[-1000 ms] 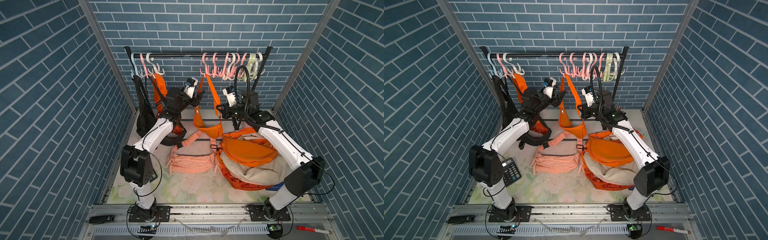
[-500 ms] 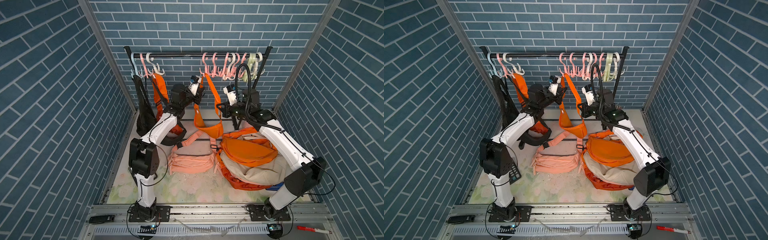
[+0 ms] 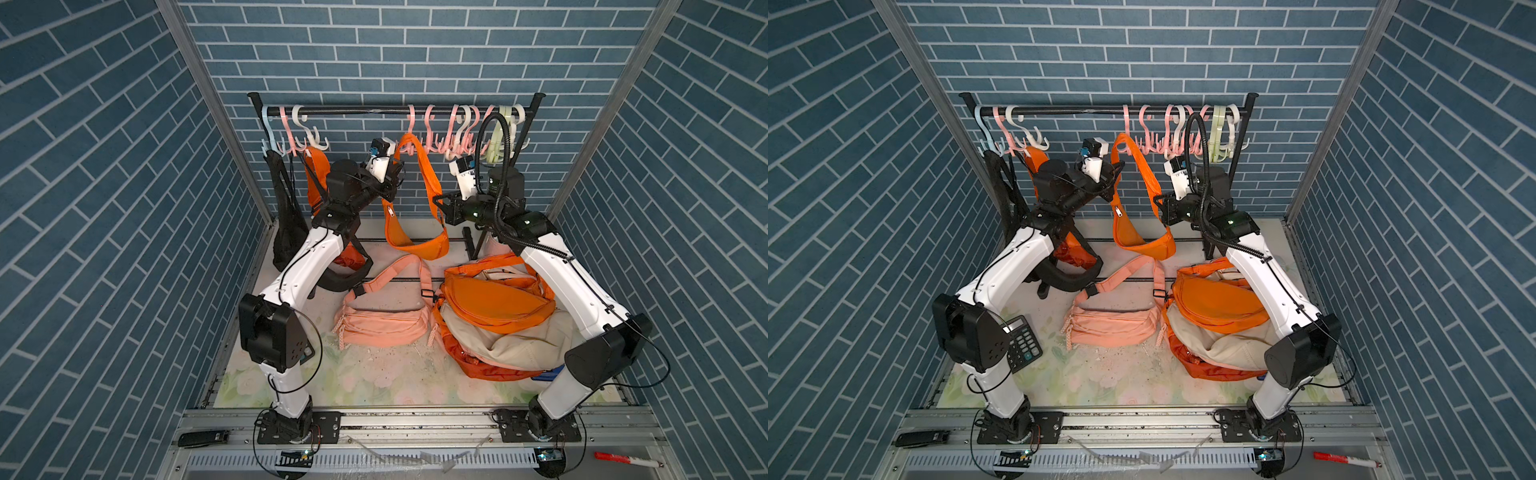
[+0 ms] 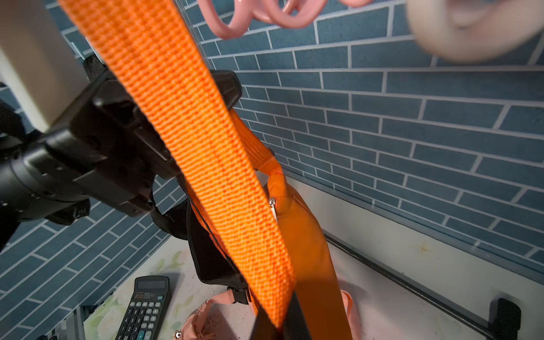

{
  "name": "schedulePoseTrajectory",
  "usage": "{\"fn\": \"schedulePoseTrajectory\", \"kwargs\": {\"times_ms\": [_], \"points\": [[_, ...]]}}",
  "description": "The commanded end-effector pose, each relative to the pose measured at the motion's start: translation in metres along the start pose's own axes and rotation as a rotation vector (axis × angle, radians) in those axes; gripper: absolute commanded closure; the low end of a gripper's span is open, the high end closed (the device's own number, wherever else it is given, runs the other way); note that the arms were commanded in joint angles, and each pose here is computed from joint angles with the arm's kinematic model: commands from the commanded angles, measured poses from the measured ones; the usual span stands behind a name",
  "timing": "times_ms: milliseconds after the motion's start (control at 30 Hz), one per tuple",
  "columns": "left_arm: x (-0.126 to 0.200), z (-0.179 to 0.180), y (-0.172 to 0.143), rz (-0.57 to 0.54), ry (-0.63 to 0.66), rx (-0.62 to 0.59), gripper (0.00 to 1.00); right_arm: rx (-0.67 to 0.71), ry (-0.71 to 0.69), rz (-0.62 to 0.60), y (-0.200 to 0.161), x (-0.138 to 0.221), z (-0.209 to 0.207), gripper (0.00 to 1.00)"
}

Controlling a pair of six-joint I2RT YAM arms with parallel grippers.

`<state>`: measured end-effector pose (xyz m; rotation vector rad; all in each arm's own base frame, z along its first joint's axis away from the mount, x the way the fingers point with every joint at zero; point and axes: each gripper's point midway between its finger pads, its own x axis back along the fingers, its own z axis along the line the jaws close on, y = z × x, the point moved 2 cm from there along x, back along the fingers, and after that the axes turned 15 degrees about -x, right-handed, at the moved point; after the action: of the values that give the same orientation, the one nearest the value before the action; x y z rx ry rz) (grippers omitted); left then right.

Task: Take the bag off the hook
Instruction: Pick up the bag from the hook, then place the bag inside the bag.

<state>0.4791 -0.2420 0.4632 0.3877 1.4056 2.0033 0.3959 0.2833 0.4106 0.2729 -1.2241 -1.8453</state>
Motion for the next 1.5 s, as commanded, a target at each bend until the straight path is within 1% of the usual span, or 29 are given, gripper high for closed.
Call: {"fn": "schedulePoseTrajectory", "kwargs": {"times_ms": [0,333,533,633,867,967,1100,1233,1467], "points": [[0.013,0.005,0.01,-0.003,0.024,-0.028,1.0,-0.01,0.031,-0.015,0.011,0.004,0.009,1.0],[0.049,0.01,0.034,0.006,0.088,-0.084,1.0,0.009,0.032,-0.027,0.018,0.021,0.019,1.0],[0.078,0.007,0.043,0.011,0.12,-0.087,1.0,0.004,0.037,-0.027,0.012,0.034,0.023,1.0],[0.093,0.005,0.043,0.024,0.142,-0.095,1.0,0.003,0.031,-0.023,0.007,0.039,0.024,1.0],[0.132,-0.003,0.055,0.023,0.158,-0.112,1.0,0.006,0.008,-0.07,0.002,0.062,0.028,1.0],[0.148,-0.008,0.059,0.013,0.163,-0.106,1.0,0.017,0.023,-0.064,-0.005,0.068,0.036,1.0],[0.167,-0.016,0.059,-0.003,0.171,-0.081,1.0,0.042,0.008,-0.036,-0.018,0.072,0.042,1.0],[0.184,-0.022,0.059,-0.003,0.177,-0.058,1.0,0.083,0.004,-0.044,-0.028,0.082,0.055,1.0],[0.223,-0.033,0.067,-0.03,0.195,-0.042,1.0,0.13,0.005,-0.021,-0.048,0.092,0.072,1.0]]}}
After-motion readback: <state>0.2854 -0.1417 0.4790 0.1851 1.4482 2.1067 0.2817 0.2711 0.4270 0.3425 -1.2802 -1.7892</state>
